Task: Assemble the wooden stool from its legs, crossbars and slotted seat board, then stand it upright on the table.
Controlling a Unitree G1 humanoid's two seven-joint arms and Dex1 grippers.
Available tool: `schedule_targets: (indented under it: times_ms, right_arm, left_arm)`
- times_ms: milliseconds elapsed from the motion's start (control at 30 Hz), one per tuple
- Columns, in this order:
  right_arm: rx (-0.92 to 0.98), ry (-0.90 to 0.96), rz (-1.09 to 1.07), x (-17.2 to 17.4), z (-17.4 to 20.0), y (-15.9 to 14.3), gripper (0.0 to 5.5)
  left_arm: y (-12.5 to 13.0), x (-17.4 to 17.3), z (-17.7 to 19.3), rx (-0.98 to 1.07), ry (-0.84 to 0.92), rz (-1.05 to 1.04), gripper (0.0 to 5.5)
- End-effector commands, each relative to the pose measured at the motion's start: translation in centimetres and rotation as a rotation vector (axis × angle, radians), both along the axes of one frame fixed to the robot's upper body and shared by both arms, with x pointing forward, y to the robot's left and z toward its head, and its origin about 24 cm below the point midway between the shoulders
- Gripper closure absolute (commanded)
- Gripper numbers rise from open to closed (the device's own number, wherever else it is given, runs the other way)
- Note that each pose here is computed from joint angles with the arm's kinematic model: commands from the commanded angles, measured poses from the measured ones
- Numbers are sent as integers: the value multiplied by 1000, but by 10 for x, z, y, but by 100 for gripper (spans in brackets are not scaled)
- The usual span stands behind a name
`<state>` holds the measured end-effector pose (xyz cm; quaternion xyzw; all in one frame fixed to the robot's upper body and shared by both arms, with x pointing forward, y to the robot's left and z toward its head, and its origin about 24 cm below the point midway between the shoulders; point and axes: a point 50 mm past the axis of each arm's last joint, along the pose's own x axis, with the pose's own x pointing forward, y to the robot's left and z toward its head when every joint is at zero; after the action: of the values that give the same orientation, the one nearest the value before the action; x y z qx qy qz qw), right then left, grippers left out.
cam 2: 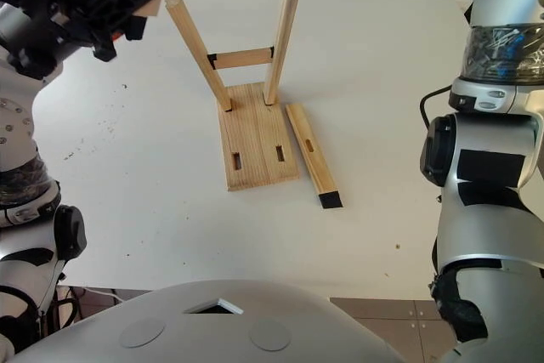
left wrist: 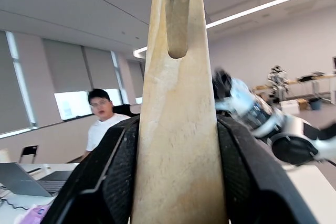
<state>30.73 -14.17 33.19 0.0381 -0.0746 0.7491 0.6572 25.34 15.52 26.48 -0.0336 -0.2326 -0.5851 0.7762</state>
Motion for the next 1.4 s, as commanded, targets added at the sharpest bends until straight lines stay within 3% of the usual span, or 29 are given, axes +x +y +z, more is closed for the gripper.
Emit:
schedule_targets:
  times_ms: [33, 433, 800, 1200, 1233, 1400]
  right_arm:
    - [24, -85, 97, -18, 27, 15, 174]
    - [43, -76, 129, -21, 33, 21, 174]
    - [44, -40, 114, -14, 36, 21, 343]
    - [43, -21, 102, -19, 21, 10, 348]
    - [43, -22, 85, -18, 19, 10, 348]
    - [41, -22, 7, -14, 11, 7, 348]
  left_arm:
    - [2, -2, -5, 2, -15, 7, 349]
    - [-6, -12, -21, -34, 56, -69, 349]
    - [-4, -11, -24, -22, 72, -65, 349]
    - [-2, 2, -27, 11, 114, -19, 349]
    - [-1, 2, -28, 17, 130, -27, 312]
    - [-2, -2, -46, -1, 229, 7, 234]
